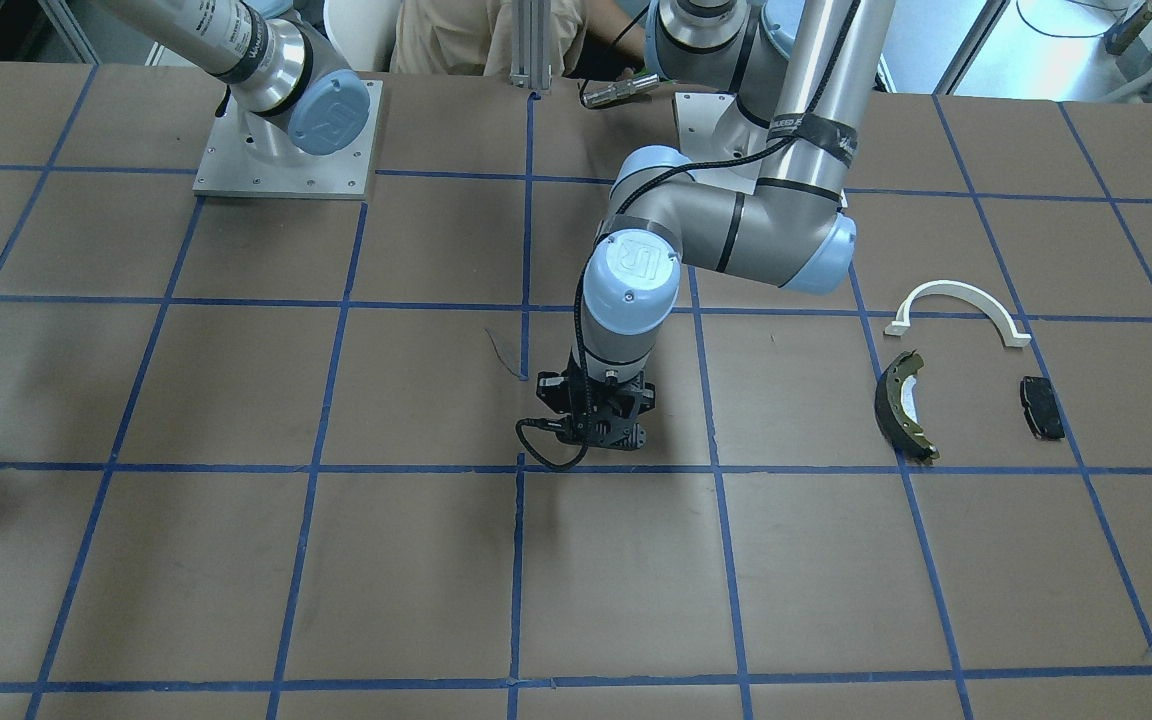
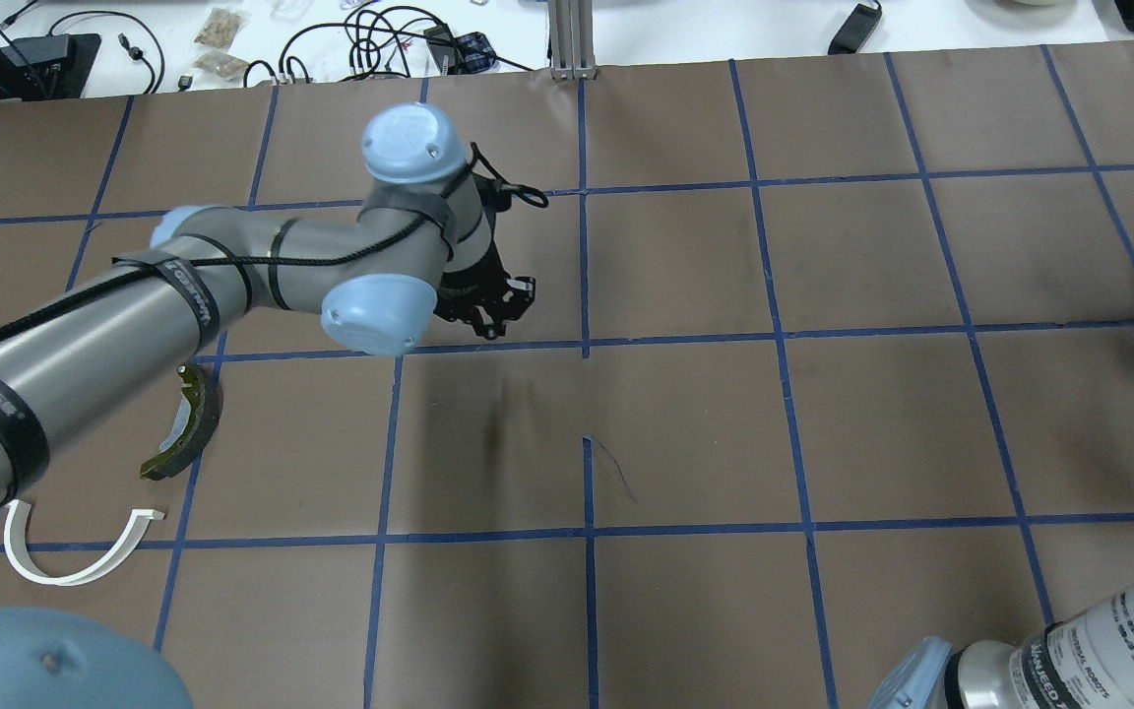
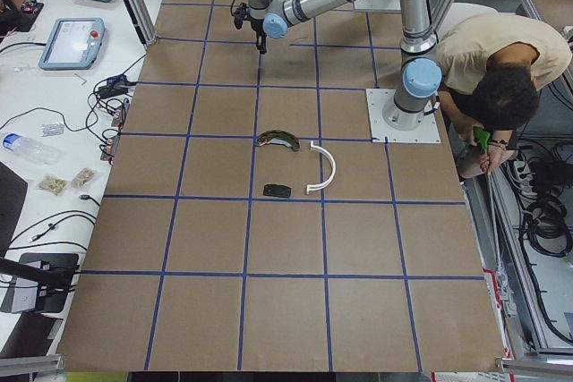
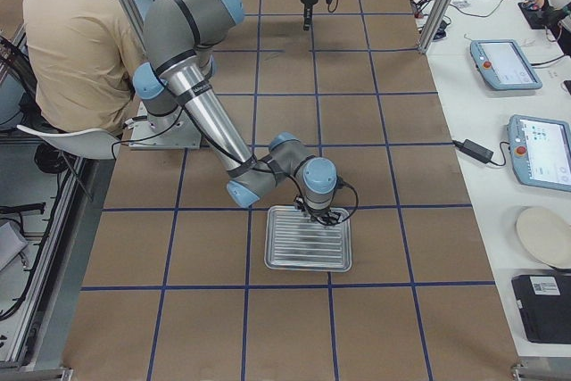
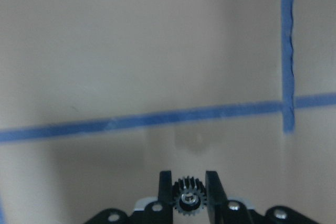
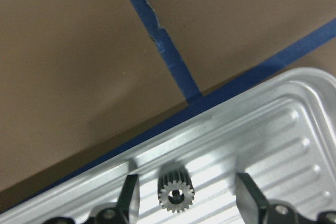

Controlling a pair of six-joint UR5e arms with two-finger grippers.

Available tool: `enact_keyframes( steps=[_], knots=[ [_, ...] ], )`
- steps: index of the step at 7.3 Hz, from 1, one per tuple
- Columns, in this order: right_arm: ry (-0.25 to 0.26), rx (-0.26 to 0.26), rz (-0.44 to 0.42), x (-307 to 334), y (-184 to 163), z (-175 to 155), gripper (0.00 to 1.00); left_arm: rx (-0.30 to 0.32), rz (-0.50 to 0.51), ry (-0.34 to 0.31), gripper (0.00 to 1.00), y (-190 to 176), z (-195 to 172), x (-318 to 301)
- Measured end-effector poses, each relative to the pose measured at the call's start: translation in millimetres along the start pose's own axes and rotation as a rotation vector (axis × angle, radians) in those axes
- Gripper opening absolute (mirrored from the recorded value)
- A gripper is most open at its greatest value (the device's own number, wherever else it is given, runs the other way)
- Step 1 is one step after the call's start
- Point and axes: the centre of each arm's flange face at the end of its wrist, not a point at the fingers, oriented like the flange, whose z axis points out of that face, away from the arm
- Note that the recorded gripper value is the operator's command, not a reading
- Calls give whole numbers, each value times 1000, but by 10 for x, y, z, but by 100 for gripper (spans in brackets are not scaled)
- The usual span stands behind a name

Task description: Place bearing gear from tray to pile

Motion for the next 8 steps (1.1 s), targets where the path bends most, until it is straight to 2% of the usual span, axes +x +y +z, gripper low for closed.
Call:
enact_keyframes(
  steps=[2, 4, 6, 7, 8],
  knots=[
    [0, -7, -11, 3, -5, -20, 4, -23, 3, -47, 0, -405, -435, -847],
    [1, -8, -14, 7, -43, -38, 0, -48, 49, -82, 0, -524, -659, -1843],
    [36, -18, -12, 48, -196, -250, 0, -77, 88, -71, 0, -392, -670, -2936],
    [59, -16, 18, 51, -415, -455, 0, -89, 105, -59, 0, -274, -628, -3398],
    [63, -10, 61, 16, -788, -658, 0, -100, 116, -45, 0, -148, -566, -3739]
  ],
)
